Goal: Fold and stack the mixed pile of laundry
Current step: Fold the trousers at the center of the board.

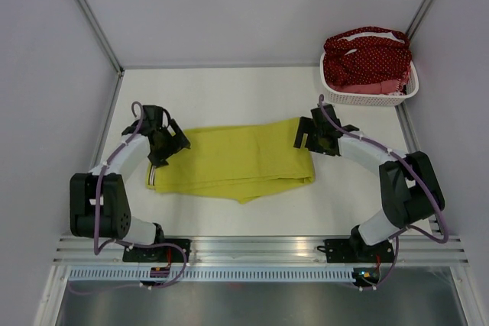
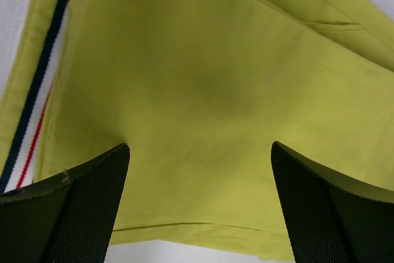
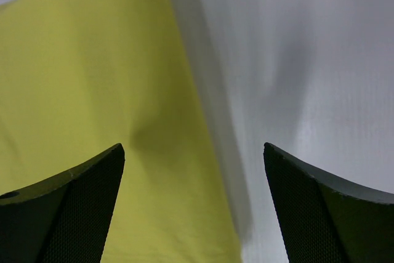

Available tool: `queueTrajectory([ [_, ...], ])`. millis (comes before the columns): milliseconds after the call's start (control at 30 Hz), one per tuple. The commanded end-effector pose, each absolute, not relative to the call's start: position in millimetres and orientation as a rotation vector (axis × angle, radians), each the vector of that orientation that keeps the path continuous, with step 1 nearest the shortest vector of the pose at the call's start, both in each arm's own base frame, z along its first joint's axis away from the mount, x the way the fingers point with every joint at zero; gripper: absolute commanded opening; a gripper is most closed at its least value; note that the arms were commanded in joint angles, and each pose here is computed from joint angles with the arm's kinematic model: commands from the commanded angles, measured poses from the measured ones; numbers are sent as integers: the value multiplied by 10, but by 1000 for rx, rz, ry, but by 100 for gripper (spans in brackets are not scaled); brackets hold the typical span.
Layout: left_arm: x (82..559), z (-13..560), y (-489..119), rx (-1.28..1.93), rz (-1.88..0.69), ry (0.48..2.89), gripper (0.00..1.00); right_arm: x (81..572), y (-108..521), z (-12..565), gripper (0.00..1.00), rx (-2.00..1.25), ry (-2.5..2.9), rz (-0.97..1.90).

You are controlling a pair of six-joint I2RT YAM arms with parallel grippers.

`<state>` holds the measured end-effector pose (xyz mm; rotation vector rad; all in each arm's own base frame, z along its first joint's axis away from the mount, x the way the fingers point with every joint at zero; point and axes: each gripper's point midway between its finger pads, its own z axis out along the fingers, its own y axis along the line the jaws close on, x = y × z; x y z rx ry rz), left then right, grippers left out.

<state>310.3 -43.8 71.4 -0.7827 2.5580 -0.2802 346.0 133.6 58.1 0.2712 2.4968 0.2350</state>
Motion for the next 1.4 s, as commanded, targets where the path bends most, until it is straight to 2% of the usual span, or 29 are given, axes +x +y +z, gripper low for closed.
queueTrajectory([
  [0, 3092, 572, -168, -826, -74, 2550, 100, 3356, 1179, 342, 98, 236, 2551, 212],
  [200, 3059, 345, -80, -860, -4, 2605, 99, 3089, 1519, 240, 96, 149, 2575, 554],
  [367, 3031, 288, -100, -857, -13, 2624, 100, 2914, 1508, 159, 85, 125, 2614, 573],
  [400, 3019, 287, -102, -855, -14, 2626, 100, 2864, 1498, 132, 74, 127, 2622, 574],
  [467, 3015, 304, -107, -851, -21, 2622, 100, 2823, 1489, 104, 60, 130, 2629, 575],
  [500, 3020, 314, -114, -846, -28, 2621, 100, 2779, 1469, 58, 47, 132, 2642, 566],
  [567, 3033, 350, -151, -836, -55, 2615, 100, 2764, 1409, 8, 38, 146, 2654, 535],
  [600, 3058, 370, -175, -829, -78, 2609, 100, 2767, 1392, 0, 26, 151, 2657, 530],
  [667, 3073, 421, -230, -800, -113, 2605, 100, 2782, 1351, 23, 11, 155, 2657, 523],
  [700, 3082, 448, -239, -793, -120, 2599, 100, 2843, 1335, 103, 0, 152, 2632, 515],
  [767, 3095, 528, -269, -765, -140, 2582, 100, 2880, 1261, 195, 0, 141, 2620, 472],
  [900, 3082, 673, -295, -726, -171, 2546, 100, 3119, 878, 662, 0, 147, 2521, 198],
  [1133, 3127, 771, -315, -703, -195, 2522, 100, 3134, 236, 1270, 1, 246, 2431, -172],
  [1200, 3140, 683, -336, -692, -202, 2547, 98, 3204, 214, 1530, 0, 230, 2378, -177],
  [1367, 3104, 527, -711, -576, -483, 2589, 89, 3322, 307, 2036, 0, 173, 2324, -115],
])
